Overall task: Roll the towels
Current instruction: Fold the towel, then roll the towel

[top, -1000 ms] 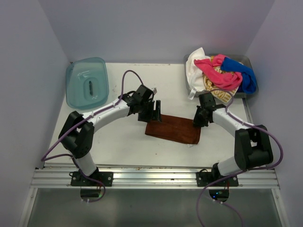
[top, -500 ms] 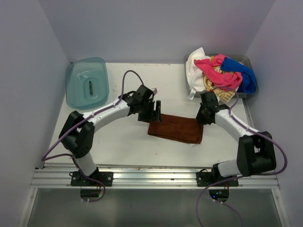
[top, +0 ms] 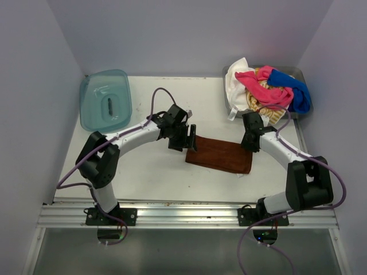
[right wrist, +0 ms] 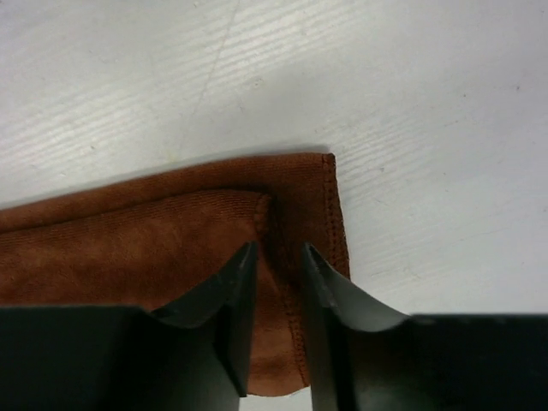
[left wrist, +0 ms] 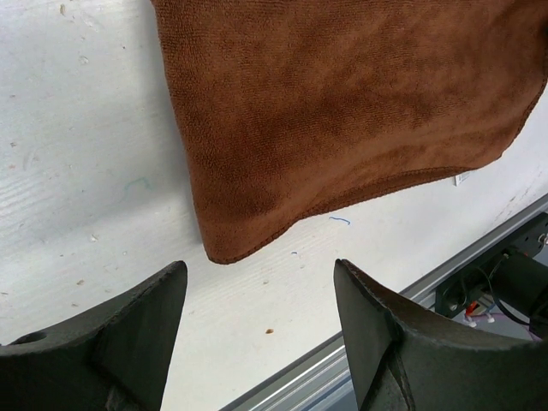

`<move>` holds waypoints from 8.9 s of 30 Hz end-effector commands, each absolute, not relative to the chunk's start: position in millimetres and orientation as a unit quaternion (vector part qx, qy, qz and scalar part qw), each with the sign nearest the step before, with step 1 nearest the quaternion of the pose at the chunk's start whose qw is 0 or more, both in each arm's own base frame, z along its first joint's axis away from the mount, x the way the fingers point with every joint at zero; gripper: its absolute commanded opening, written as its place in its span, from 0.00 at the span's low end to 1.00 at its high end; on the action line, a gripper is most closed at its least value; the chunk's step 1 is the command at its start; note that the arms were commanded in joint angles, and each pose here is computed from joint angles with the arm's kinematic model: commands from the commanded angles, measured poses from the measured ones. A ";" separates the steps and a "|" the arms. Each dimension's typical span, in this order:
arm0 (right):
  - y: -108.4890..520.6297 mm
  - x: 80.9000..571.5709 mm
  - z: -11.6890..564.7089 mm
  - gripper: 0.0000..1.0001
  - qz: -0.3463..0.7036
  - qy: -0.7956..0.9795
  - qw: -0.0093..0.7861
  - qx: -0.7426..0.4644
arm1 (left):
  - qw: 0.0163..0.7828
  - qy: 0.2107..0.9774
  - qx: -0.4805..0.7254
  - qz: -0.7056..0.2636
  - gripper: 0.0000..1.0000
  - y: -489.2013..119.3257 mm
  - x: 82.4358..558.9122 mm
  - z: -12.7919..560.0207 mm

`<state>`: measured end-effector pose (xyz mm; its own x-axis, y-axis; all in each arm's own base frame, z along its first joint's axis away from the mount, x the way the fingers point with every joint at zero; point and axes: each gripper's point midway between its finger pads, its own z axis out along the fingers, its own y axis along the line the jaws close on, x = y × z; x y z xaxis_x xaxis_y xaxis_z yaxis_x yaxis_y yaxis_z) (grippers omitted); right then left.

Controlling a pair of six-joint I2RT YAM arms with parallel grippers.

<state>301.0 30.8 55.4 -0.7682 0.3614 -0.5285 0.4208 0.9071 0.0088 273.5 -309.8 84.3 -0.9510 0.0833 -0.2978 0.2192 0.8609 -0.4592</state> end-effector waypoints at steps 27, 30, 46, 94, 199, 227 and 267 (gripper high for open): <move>85.2 292.6 21.6 0.26 0.043 0.965 0.208 0.156 | 0.130 0.958 0.085 -0.240 0.71 -302.9 263.1 32.4; 115.1 312.0 25.5 0.25 0.057 0.968 0.211 0.123 | 0.111 0.962 0.071 -0.240 0.72 -274.4 222.6 34.2; 186.6 378.1 117.3 0.54 0.129 0.946 0.293 0.052 | 0.177 0.950 0.088 -0.242 0.74 -275.3 251.2 100.9; 240.5 304.9 107.9 0.32 0.171 0.947 0.272 0.001 | 0.194 0.910 0.031 -0.364 0.65 -292.1 287.3 132.0; 248.4 261.7 104.1 0.00 0.087 0.945 0.313 -0.043 | 0.171 0.938 -0.017 -0.302 0.00 -258.5 246.9 92.3; 234.6 314.5 56.4 0.07 0.039 0.959 0.281 -0.023 | 0.176 0.953 -0.015 -0.247 0.28 -237.2 314.6 63.1; 273.0 328.8 26.6 0.07 0.078 0.967 0.232 -0.065 | 0.127 0.963 -0.002 -0.237 0.02 -252.8 278.8 1.6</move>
<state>322.9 272.2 30.4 -0.8887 -0.0711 -0.4529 -0.1480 0.9795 0.1367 300.7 -268.0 24.7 -0.9558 -0.0857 -0.2811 0.0720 0.8592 -0.5066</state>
